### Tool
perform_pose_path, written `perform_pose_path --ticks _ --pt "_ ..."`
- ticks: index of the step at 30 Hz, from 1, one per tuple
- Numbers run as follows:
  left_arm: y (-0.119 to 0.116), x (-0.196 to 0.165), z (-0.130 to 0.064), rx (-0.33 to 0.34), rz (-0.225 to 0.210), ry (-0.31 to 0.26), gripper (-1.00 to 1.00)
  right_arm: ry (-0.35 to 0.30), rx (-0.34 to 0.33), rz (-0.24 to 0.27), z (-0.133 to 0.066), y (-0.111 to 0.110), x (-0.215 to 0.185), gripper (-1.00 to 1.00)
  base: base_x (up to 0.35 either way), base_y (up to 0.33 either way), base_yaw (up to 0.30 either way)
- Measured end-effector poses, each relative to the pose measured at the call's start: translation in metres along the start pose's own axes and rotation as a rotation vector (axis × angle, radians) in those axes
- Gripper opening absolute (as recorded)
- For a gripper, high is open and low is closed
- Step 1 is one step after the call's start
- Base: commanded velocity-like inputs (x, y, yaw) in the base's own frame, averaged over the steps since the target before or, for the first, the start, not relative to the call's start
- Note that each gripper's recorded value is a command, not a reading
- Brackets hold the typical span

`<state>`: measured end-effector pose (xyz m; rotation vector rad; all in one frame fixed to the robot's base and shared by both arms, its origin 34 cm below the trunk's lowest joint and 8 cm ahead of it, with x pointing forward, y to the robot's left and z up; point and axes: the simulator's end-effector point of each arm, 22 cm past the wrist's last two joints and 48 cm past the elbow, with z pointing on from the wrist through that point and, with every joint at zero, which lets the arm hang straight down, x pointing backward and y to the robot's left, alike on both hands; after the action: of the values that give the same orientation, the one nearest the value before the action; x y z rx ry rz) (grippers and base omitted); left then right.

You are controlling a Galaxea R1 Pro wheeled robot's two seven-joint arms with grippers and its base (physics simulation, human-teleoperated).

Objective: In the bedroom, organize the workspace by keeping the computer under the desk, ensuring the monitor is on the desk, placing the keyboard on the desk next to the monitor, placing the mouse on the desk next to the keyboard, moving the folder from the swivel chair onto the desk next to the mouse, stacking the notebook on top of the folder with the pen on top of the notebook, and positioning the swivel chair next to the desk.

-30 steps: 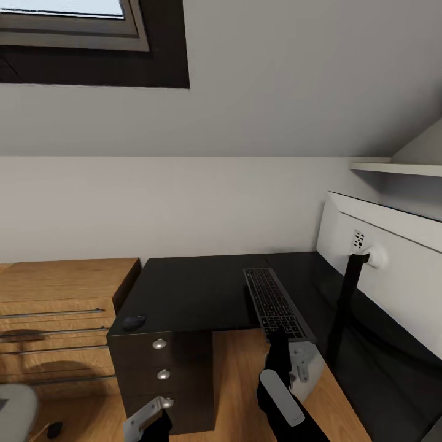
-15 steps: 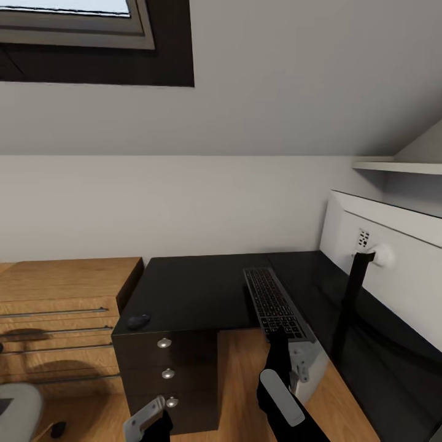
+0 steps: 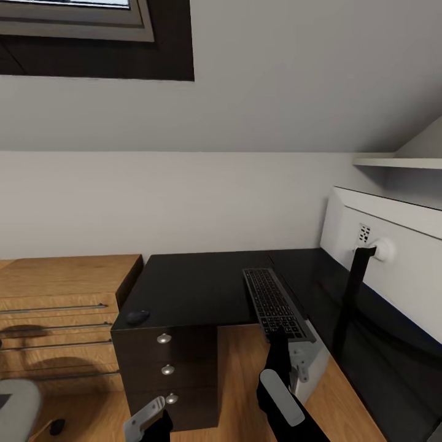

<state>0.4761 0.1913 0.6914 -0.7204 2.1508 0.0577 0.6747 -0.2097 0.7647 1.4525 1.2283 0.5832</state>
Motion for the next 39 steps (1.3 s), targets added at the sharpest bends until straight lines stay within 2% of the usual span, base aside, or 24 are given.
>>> perform_pose_path --ticks 28,29,39 --pt "0.001 -0.0008 0.0008 0.0 0.001 -0.001 1.0 0.001 -0.003 0.001 -0.0004 0.0015 0.0004 -1.0 0.046 0.0 0.0" --pt "0.001 -0.0008 0.0008 0.0 0.001 -0.001 1.0 0.001 -0.003 0.001 -0.0004 0.0014 0.0005 1.0 0.0 0.0 0.0" --pt "0.0009 -0.0009 0.0007 0.0 0.0 -0.002 1.0 0.003 -0.004 0.0 -0.0004 0.0021 0.0008 1.0 0.0 0.0 0.0"
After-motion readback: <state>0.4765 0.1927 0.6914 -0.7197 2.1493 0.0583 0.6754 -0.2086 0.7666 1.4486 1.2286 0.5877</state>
